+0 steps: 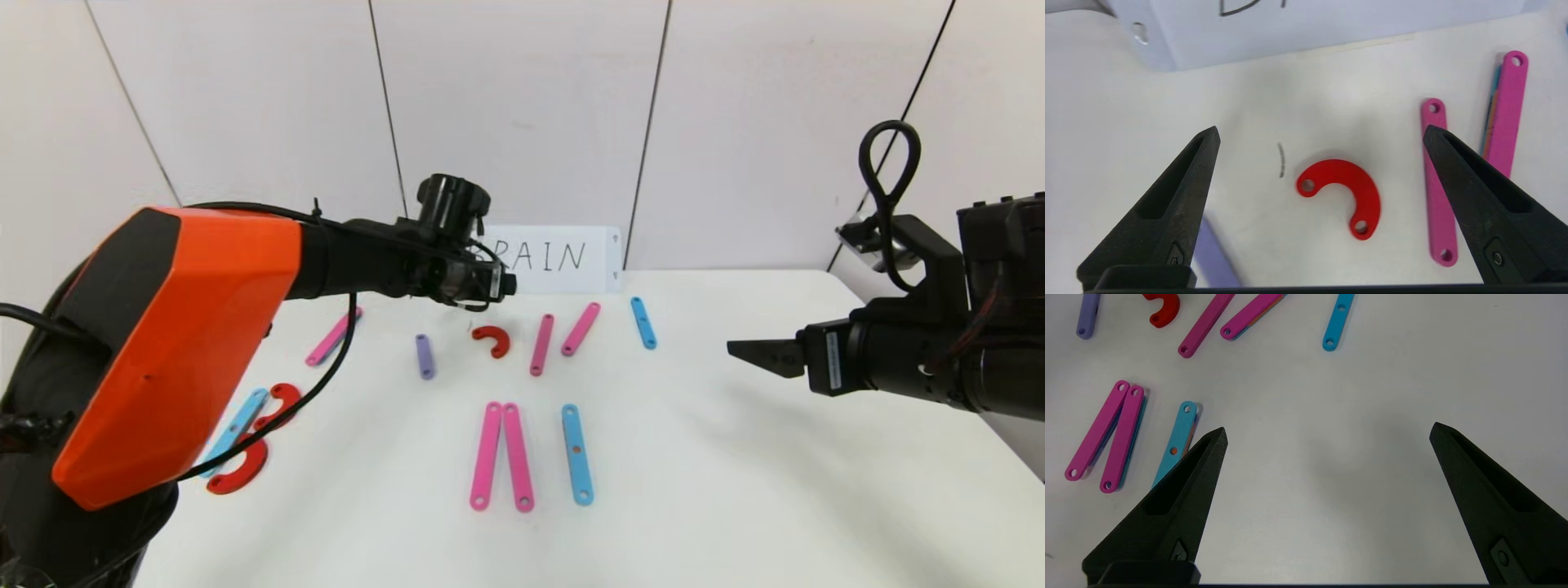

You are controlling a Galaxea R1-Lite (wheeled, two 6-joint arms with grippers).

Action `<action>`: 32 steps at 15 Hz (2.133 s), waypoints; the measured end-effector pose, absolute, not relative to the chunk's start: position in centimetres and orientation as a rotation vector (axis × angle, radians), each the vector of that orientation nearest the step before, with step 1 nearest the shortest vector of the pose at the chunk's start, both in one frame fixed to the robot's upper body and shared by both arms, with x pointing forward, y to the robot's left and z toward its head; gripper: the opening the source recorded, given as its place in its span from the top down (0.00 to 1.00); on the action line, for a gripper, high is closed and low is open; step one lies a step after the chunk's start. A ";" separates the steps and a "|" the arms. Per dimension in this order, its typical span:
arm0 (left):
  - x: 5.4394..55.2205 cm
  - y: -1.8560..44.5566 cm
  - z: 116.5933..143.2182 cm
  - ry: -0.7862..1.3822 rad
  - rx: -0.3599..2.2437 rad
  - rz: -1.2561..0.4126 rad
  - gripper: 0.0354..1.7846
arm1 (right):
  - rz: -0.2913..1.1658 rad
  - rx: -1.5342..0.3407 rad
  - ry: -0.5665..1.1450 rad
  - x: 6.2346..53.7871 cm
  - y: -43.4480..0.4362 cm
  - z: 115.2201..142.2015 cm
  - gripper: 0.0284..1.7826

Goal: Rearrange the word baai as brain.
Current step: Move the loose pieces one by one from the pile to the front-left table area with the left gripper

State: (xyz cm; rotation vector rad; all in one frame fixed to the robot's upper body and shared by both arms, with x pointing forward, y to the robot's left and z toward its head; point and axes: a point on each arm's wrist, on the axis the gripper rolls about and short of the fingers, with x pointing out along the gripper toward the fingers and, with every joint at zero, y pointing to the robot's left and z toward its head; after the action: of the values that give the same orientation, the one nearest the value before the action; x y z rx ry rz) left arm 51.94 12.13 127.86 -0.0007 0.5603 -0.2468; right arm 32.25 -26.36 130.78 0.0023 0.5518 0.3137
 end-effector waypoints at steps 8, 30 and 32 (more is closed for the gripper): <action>49.7 21.6 130.8 0.818 0.152 -0.146 0.03 | 0.324 -0.006 0.563 32.1 -26.2 130.5 0.03; 54.8 33.2 123.4 0.929 0.117 -0.123 0.03 | 0.336 -0.022 0.585 32.2 -25.8 129.9 0.03; 54.9 33.2 123.4 0.929 0.114 -0.122 0.09 | 0.336 -0.022 0.585 32.2 -25.8 129.9 0.03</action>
State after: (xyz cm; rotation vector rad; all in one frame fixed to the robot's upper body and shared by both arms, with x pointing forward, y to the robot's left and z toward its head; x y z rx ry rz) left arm 54.90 33.23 123.36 0.1141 0.9293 -0.1215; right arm 32.19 -25.84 129.86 -0.0218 0.5850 0.3361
